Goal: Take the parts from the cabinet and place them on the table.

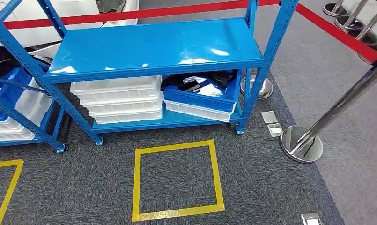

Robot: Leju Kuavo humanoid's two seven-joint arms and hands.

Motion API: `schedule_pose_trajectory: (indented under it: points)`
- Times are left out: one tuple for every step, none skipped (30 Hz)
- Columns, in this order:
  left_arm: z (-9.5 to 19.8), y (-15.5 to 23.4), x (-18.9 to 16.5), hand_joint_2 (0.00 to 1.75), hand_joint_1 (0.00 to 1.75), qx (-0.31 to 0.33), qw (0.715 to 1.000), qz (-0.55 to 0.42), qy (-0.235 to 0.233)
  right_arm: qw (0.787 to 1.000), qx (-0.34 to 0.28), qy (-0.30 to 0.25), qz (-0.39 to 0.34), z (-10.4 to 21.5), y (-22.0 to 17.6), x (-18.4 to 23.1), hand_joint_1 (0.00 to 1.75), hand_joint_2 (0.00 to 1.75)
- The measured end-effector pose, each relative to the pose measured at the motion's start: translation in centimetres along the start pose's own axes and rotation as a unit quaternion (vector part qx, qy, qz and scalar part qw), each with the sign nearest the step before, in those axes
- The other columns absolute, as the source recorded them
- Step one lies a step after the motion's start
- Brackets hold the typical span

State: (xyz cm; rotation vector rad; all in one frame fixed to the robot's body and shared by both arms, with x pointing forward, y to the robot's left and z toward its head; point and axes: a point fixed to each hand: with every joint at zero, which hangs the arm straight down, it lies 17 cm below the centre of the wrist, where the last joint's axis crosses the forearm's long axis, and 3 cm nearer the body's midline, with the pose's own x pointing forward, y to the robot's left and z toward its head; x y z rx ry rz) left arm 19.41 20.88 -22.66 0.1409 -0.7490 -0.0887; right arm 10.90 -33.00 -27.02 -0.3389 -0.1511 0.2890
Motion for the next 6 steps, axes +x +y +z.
schedule_pose_trajectory:
  points:
    - [0.00,-0.01,0.01,0.00,0.00,0.000,1.000,0.000,0.000,1.000,0.001,0.000,0.000,0.00,0.02,-0.01,0.00,0.00]
    - [0.01,-0.05,0.03,0.00,0.00,-0.001,1.000,0.001,-0.001,1.000,0.002,0.000,0.001,0.01,0.09,0.01,0.00,0.00]
    - [0.02,-0.09,0.05,0.00,0.00,-0.002,1.000,0.002,-0.001,1.000,0.003,0.000,0.001,0.02,0.12,0.02,0.00,0.00]
    - [0.02,-0.10,0.06,0.00,0.00,-0.003,1.000,0.003,-0.002,1.000,0.004,0.000,0.000,0.02,0.14,0.03,0.00,0.00]
    - [0.02,-0.11,0.08,1.75,0.00,-0.003,1.000,0.003,-0.002,1.000,0.004,-0.001,-0.001,0.03,0.16,0.05,0.00,0.00]
    - [0.02,-0.11,0.10,1.75,0.00,-0.003,1.000,0.003,-0.002,1.000,0.005,-0.001,-0.001,0.03,0.17,0.06,0.00,0.00]
